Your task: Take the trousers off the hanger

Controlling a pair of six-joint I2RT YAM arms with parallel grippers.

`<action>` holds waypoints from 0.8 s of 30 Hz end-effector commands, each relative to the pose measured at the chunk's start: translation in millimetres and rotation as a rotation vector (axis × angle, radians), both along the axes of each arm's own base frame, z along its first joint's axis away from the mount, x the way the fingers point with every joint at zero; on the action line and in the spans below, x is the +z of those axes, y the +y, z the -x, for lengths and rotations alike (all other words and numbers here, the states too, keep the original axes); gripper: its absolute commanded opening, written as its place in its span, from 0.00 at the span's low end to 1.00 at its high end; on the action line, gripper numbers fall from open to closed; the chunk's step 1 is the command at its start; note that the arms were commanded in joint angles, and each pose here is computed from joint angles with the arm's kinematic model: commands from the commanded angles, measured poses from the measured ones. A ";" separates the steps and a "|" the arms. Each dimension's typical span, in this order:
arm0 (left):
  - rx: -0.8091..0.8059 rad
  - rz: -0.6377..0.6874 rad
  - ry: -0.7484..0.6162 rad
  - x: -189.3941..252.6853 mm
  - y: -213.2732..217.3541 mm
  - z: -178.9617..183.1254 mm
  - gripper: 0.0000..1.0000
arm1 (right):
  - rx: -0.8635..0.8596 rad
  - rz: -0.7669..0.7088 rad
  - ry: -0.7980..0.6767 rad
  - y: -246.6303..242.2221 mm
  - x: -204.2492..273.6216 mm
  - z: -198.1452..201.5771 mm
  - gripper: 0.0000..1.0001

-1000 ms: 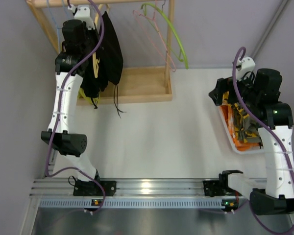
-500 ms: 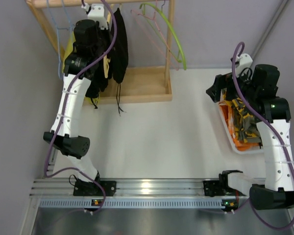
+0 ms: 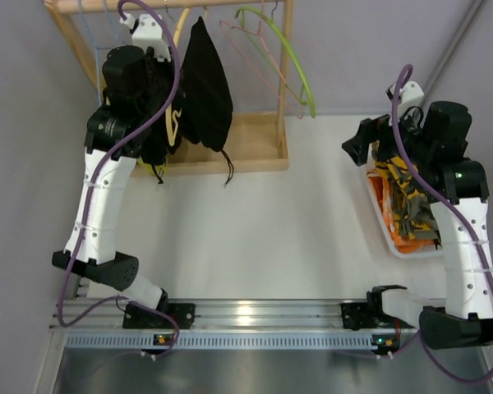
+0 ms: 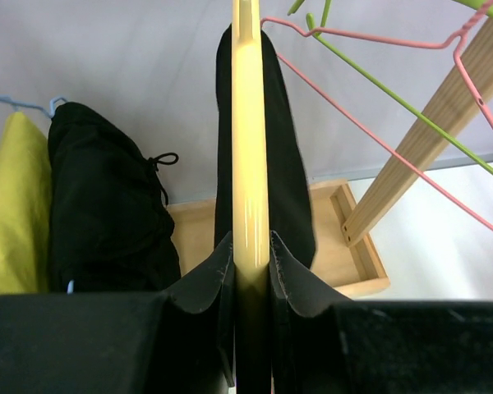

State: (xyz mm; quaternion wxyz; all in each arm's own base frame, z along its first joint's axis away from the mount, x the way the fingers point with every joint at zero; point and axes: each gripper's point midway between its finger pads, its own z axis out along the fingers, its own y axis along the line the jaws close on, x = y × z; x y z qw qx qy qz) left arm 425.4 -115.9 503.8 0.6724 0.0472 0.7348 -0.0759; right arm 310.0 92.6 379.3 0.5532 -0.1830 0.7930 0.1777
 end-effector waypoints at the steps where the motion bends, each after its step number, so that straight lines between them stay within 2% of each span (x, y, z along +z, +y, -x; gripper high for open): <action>1: 0.015 0.159 -0.425 132.6 27.0 75.5 0.00 | 0.043 -0.023 -0.099 11.5 31.4 -2.6 0.99; 3: 0.018 0.162 -0.380 113.9 26.4 73.5 0.00 | 0.059 -0.026 -0.109 16.9 33.3 -3.7 1.00; 4: 0.017 0.174 -0.390 116.4 30.4 86.0 0.00 | 0.075 -0.028 -0.110 21.3 32.9 -3.3 0.99; 8: -0.010 0.224 -0.330 90.4 27.4 98.9 0.00 | 0.129 -0.038 -0.157 41.6 39.6 -1.7 0.99; 9: -0.011 0.236 -0.319 87.2 28.2 102.3 0.00 | 0.140 -0.044 -0.205 47.1 49.6 -1.4 0.99; 17: -0.107 0.390 -0.196 51.8 12.5 129.8 0.00 | 0.260 -0.044 -0.420 136.2 56.3 18.2 0.99; 20: -0.142 0.433 -0.132 30.6 3.0 130.8 0.00 | 0.264 -0.066 -0.456 163.0 49.8 20.1 0.99; 24: -0.176 0.476 -0.087 21.1 -3.8 134.7 0.00 | 0.328 -0.019 -0.477 203.7 24.4 26.9 1.00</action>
